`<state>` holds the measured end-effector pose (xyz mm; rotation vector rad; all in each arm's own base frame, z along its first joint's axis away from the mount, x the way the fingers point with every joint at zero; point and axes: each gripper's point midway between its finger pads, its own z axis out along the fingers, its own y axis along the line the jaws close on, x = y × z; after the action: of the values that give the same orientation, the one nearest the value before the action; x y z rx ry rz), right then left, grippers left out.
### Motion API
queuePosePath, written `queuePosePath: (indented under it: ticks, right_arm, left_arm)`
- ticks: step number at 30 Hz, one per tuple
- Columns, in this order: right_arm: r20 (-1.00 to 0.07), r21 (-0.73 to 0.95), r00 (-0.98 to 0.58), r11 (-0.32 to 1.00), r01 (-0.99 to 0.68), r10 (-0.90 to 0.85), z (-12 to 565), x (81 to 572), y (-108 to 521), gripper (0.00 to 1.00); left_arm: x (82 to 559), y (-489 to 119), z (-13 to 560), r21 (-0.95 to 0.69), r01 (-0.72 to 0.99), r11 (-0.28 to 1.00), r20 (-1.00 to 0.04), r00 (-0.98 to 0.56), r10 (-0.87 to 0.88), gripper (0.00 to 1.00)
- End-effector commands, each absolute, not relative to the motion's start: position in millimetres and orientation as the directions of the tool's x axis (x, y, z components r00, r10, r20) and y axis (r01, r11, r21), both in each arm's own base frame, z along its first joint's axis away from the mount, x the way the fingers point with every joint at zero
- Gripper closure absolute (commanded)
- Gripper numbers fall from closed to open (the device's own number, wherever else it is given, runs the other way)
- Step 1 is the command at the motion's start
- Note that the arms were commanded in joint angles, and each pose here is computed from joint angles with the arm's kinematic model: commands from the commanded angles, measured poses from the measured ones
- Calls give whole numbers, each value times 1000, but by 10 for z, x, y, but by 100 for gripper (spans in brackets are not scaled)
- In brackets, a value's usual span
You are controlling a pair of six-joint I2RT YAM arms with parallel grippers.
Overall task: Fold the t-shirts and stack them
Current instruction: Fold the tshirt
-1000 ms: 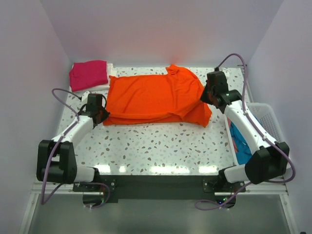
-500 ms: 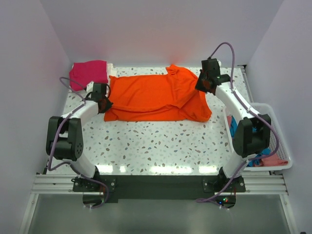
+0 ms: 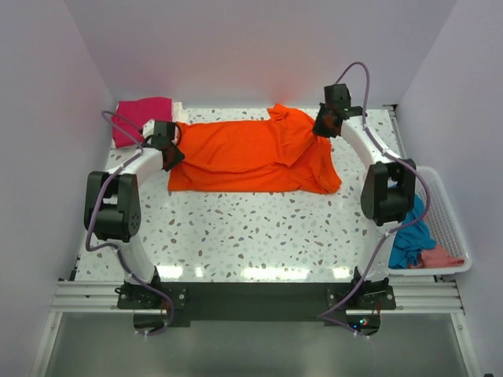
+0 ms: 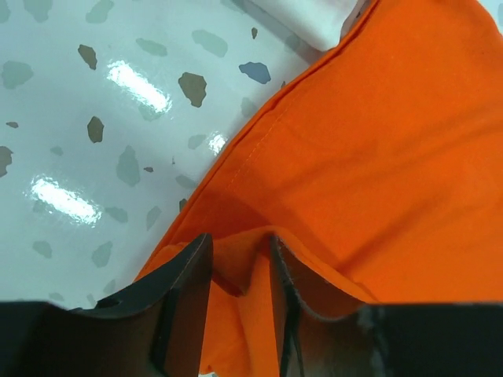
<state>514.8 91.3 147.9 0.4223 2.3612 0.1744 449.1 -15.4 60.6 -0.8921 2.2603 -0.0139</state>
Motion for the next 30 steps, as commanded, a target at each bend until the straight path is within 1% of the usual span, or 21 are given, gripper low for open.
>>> queuePosePath:
  ticks: [1, 2, 4, 5, 6, 7, 8, 9, 10, 12, 13, 14, 16, 17, 18, 19, 21, 23, 26, 30]
  right_arm:
    - [-646, 270, -689, 943, 195, 328, 1494, 5372, 969, 100]
    - [-650, 275, -686, 942, 190, 328, 1509, 5429, 972, 100]
    - [-633, 276, -703, 943, 184, 323, 1385, 5490, 986, 99]
    - [-643, 279, -695, 943, 180, 322, 1432, 5545, 985, 97]
    - [-645, 281, -693, 943, 177, 322, 1438, 5574, 985, 88]
    - [-636, 280, -702, 944, 175, 319, 1360, 5598, 999, 83]
    - [-642, 286, -697, 943, 168, 319, 1414, 5641, 1013, 75]
    - [-639, 281, -703, 946, 163, 311, 1400, 5649, 1017, 65]
    - [-647, 282, -696, 946, 160, 310, 1458, 5668, 1017, 58]
    - [-652, 272, -694, 948, 163, 306, 1484, 5639, 991, 48]
    - [-653, 266, -692, 949, 169, 307, 1489, 5617, 972, 40]
    - [-663, 249, -683, 951, 184, 306, 1529, 5559, 916, 38]
    - [-643, 242, -700, 949, 201, 312, 1447, 5413, 889, 39]
    - [-639, 253, -701, 947, 198, 317, 1439, 5363, 917, 41]
    - [-646, 283, -687, 940, 189, 333, 1563, 5284, 958, 44]
    - [-607, 275, -719, 939, 207, 337, 1342, 5111, 956, 47]
    - [-626, 326, -694, 928, 181, 355, 1431, 5022, 1081, 49]
    - [-615, 329, -710, 930, 165, 344, 1278, 4874, 1209, 50]
    - [-609, 332, -722, 932, 144, 329, 1201, 4777, 1377, 50]
    - [-597, 338, -736, 932, 130, 319, 1089, 4776, 1576, 50]
  left_arm:
    - [4596, -21, 732, -238, -615, 752, -641, -482, -597, 59]
    - [4584, 1, 745, -240, -618, 749, -642, -478, -600, 49]
    - [4568, 23, 780, -244, -620, 746, -645, -471, -602, 39]
    - [4529, 44, 834, -250, -622, 742, -650, -461, -605, 31]
    - [4502, 61, 861, -251, -625, 739, -653, -454, -606, 28]
    - [4472, 65, 887, -255, -625, 738, -656, -449, -607, 26]
    - [4409, 79, 945, -262, -627, 734, -660, -438, -610, 21]
    - [4371, 88, 967, -264, -627, 732, -661, -435, -611, 20]
    - [4339, 89, 998, -270, -626, 731, -664, -429, -613, 20]
    - [4181, 87, 1007, -282, -633, 721, -656, -421, -626, 20]
    - [4117, 62, 987, -293, -630, 719, -645, -425, -635, 20]
    - [4000, 42, 946, -305, -630, 714, -637, -422, -645, 20]
    - [3818, 3, 835, -318, -625, 713, -617, -434, -656, 25]
    - [3770, -9, 801, -323, -624, 711, -611, -437, -660, 26]
    - [3719, -21, 767, -327, -623, 711, -605, -440, -664, 27]
    - [3624, -43, 696, -327, -621, 712, -591, -454, -667, 30]
    - [3577, -71, 663, -343, -612, 713, -584, -455, -672, 31]
    - [3531, -115, 613, -357, -600, 716, -571, -466, -676, 32]
    - [3524, -150, 562, -364, -593, 718, -558, -479, -678, 32]
    - [3585, -197, 525, -389, -588, 709, -543, -475, -692, 33]
